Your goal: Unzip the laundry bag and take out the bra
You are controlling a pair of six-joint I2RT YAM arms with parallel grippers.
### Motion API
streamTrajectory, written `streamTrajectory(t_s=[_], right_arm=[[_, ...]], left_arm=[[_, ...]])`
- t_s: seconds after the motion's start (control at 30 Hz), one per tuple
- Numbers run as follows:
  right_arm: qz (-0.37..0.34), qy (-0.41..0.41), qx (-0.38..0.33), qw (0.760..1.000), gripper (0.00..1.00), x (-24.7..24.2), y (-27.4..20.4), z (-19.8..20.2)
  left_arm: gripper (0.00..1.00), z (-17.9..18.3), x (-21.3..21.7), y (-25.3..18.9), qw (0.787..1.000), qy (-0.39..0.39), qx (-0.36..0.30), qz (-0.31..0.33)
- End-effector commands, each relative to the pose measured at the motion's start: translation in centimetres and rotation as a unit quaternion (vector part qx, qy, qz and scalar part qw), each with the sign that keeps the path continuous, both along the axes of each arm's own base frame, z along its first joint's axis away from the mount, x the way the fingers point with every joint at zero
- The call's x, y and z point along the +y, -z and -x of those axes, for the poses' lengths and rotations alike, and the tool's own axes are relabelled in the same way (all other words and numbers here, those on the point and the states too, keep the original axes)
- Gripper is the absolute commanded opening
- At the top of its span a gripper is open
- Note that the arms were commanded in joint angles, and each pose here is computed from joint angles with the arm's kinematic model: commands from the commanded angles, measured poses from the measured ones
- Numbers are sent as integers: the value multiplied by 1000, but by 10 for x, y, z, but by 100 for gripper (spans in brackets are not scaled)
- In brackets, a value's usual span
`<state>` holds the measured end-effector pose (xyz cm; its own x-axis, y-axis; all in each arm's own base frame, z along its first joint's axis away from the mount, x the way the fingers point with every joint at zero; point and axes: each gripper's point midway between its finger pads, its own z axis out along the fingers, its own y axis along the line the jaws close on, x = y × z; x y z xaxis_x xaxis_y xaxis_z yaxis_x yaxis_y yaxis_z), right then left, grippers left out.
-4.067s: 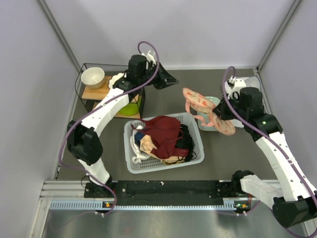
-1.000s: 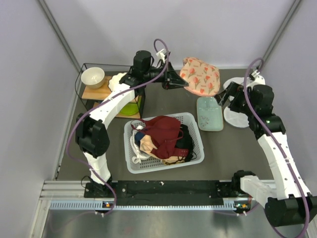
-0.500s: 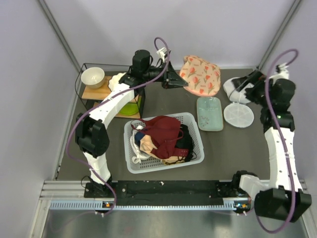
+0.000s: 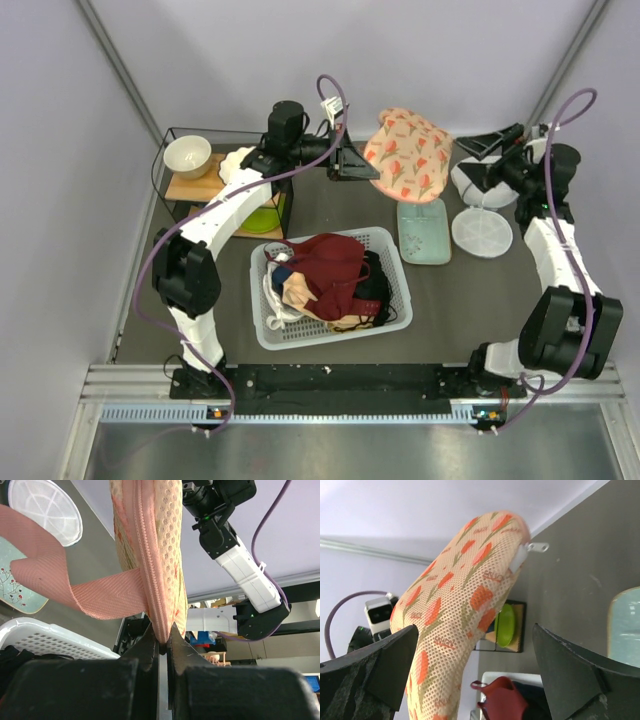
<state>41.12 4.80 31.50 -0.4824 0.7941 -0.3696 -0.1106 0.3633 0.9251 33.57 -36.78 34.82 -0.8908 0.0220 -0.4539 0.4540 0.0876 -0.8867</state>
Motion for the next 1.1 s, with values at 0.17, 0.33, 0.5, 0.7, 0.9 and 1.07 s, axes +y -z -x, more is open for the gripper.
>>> streamTrajectory(t_s=[0.17, 0.33, 0.5, 0.7, 0.9, 1.07], right_arm=[[-81, -69, -40, 993, 94, 46, -23, -13], [-83, -62, -47, 994, 41, 46, -18, -25], [6, -43, -54, 998, 0, 39, -25, -32], [131, -71, -145, 978, 0, 41, -54, -23], [267, -147, -290, 907, 0, 60, -73, 12], [385, -208, -365, 822, 0, 73, -57, 45]], left_arm=[[0, 17, 8, -51, 995, 15, -93, 43], [0, 21, 9, -51, 994, 19, -98, 43], [0, 21, 8, -50, 994, 17, -102, 45], [88, 26, 24, -55, 992, 13, -118, 40], [95, 8, 71, -84, 986, -66, -149, 31], [96, 5, 69, -106, 981, -60, -181, 30]])
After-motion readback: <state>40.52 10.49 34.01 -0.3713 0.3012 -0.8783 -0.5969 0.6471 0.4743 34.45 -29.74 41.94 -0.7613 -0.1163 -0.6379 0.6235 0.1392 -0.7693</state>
